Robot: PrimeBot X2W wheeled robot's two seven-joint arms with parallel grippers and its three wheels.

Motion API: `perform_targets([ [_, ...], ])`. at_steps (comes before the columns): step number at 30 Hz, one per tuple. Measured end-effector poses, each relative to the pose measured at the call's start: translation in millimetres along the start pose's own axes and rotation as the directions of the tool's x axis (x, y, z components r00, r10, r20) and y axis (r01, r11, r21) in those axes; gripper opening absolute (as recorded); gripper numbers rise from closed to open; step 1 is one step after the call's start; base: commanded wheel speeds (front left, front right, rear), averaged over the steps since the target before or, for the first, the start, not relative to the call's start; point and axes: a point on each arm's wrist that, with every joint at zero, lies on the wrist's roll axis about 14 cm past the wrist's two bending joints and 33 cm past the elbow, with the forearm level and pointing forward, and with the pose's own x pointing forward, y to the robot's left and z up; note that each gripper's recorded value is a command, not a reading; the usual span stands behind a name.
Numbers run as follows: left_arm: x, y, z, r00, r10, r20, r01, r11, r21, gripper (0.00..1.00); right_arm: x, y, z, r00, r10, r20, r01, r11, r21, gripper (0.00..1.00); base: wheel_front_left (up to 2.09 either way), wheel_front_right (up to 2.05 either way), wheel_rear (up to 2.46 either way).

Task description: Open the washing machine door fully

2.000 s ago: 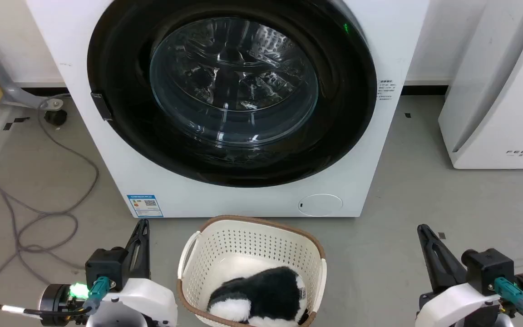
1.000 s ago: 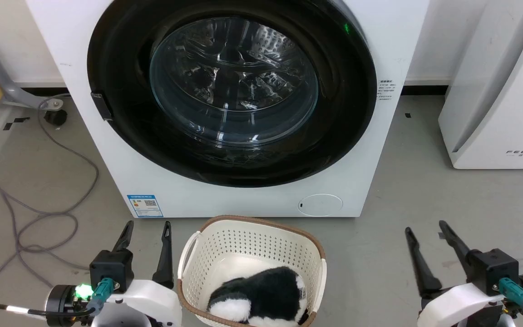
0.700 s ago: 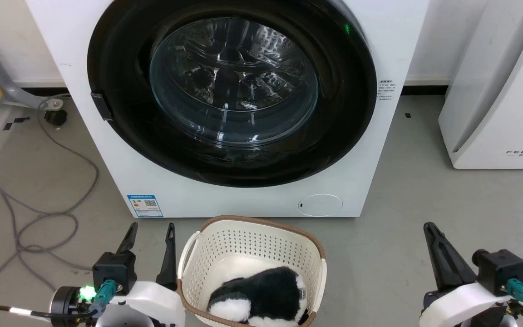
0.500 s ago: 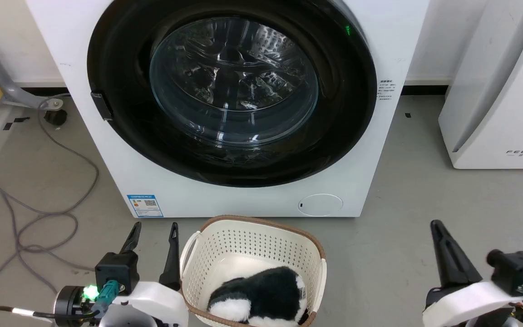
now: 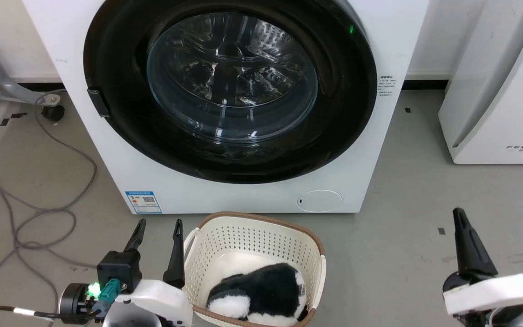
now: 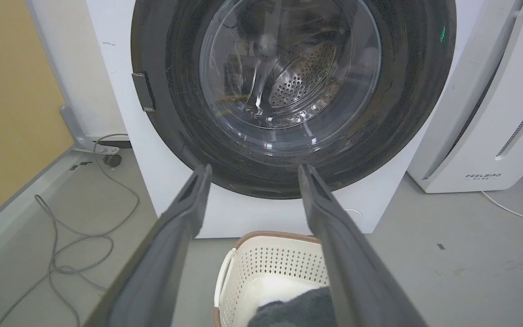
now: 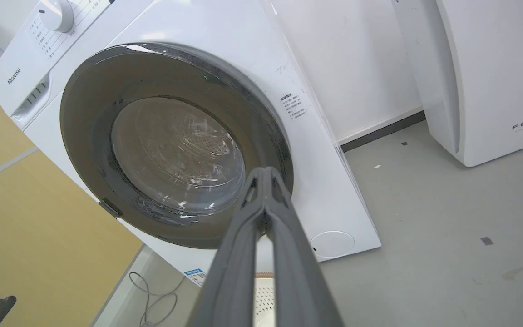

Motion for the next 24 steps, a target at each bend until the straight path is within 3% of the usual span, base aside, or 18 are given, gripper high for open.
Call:
perform_targets([
  [7,5.3,-3.8,1.1,1.0,-0.007,0.013,0.008,1.0,-0.015,1.0,15.3,-5.5,12.2,0.998,-0.022,0.054,0.016,0.994,0.108,0.0,0.0,0.0,0.0],
  [24,29.0,-10.8,-3.9,1.0,-0.02,0.024,0.021,0.999,-0.043,1.0,97.2,-25.6,60.9,0.981,-0.07,0.18,0.01,0.95,0.312,0.0,0.0,0.0,0.0],
])
